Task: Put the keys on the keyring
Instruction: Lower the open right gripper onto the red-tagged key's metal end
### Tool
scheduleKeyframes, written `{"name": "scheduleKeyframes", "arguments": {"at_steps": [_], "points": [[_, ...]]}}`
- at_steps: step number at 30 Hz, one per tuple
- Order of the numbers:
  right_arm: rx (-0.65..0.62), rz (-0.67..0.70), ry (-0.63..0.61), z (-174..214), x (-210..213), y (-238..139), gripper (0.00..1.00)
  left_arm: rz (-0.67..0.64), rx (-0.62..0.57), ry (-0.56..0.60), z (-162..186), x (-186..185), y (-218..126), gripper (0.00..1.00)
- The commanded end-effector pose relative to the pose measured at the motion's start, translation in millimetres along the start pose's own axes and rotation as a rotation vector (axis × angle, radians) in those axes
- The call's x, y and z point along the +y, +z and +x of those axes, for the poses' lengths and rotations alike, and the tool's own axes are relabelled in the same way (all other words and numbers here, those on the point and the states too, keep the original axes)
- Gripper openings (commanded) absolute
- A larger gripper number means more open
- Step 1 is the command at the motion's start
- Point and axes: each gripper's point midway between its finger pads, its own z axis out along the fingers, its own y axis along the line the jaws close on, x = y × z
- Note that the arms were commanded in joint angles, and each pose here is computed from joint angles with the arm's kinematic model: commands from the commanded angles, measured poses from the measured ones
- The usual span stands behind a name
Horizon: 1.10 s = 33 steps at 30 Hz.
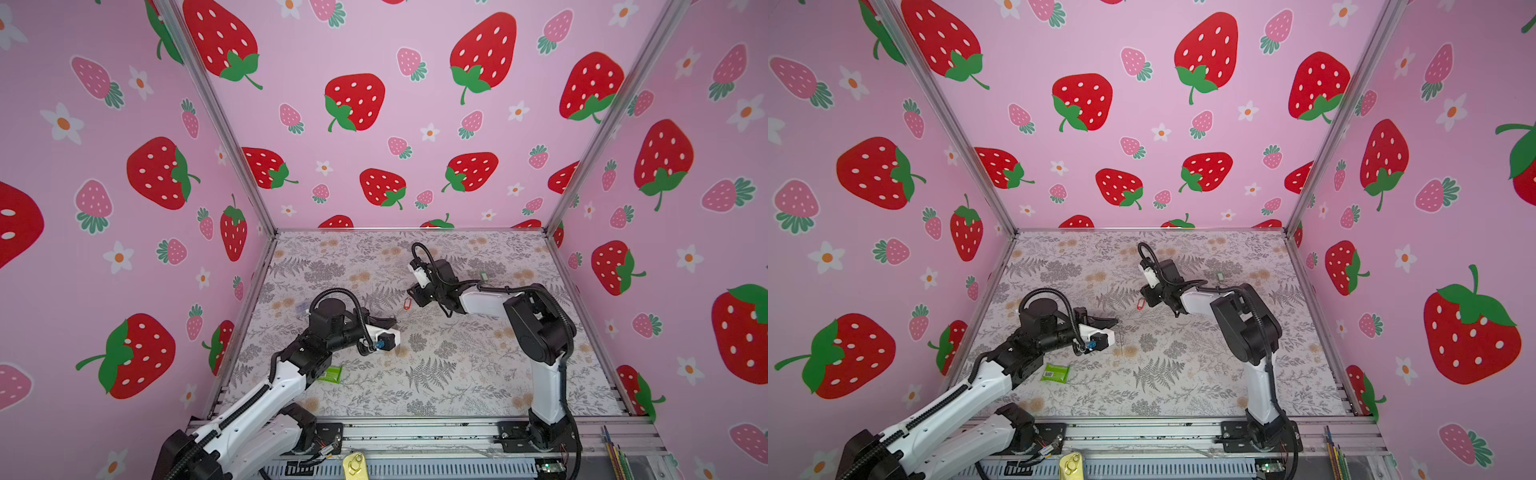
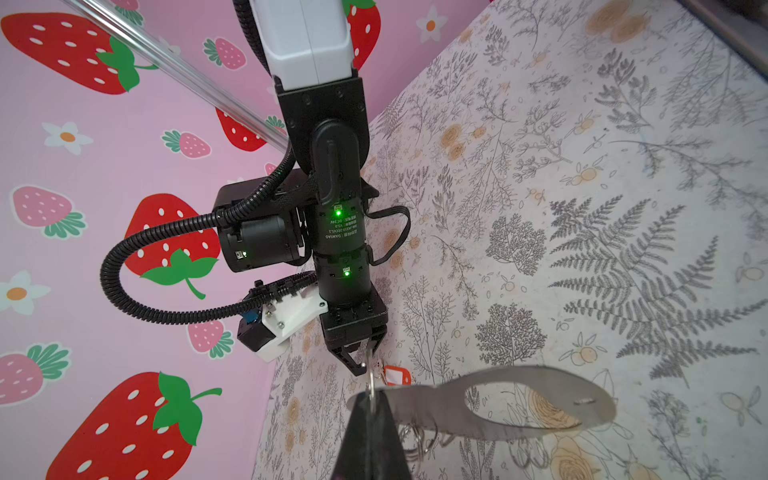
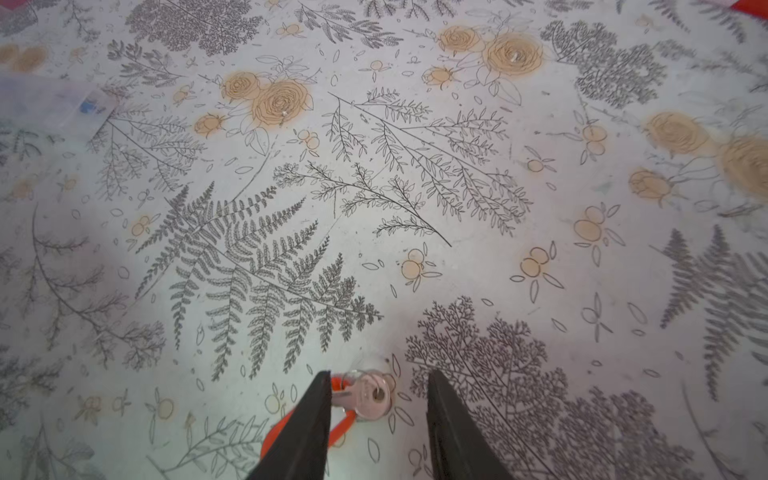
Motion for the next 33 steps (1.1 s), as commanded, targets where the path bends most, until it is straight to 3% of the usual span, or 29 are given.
{"name": "scheduleKeyframes", "arguments": {"at_steps": [1, 8, 16, 19, 24, 28, 33], "points": [[0.045, -0.019, 0.052, 6.8, 7.0, 7.3, 0.43, -0.012, 0.022, -0.031, 8.8, 1.6, -2.6, 0.00], [0.116, 0.060, 0.073, 18.4, 8.4, 27.0, 0.43, -0.011, 0.049, -0.064, 18.4, 1.3, -2.8, 0.00], [0.187, 0.159, -0.075, 37.7, 25.2, 30.0, 0.41, 0.000, 0.059, -0.074, 21.7, -0.9, -1.6, 0.00], [0.211, 0.181, -0.172, 44.4, 32.4, 21.5, 0.38, 0.009, 0.065, -0.076, 23.0, -2.7, -1.2, 0.00], [0.258, 0.113, -0.262, 63.2, 46.0, 2.6, 0.34, 0.009, 0.071, -0.075, 24.0, -2.5, -1.0, 0.00], [0.271, 0.028, -0.416, 80.3, 67.0, -29.5, 0.30, 0.010, 0.103, -0.075, 27.7, -1.8, -3.4, 0.00], [0.163, -0.002, -0.382, 59.5, 65.4, -67.8, 0.35, -0.007, 0.113, -0.074, 29.2, 0.1, -6.9, 0.00]]}}
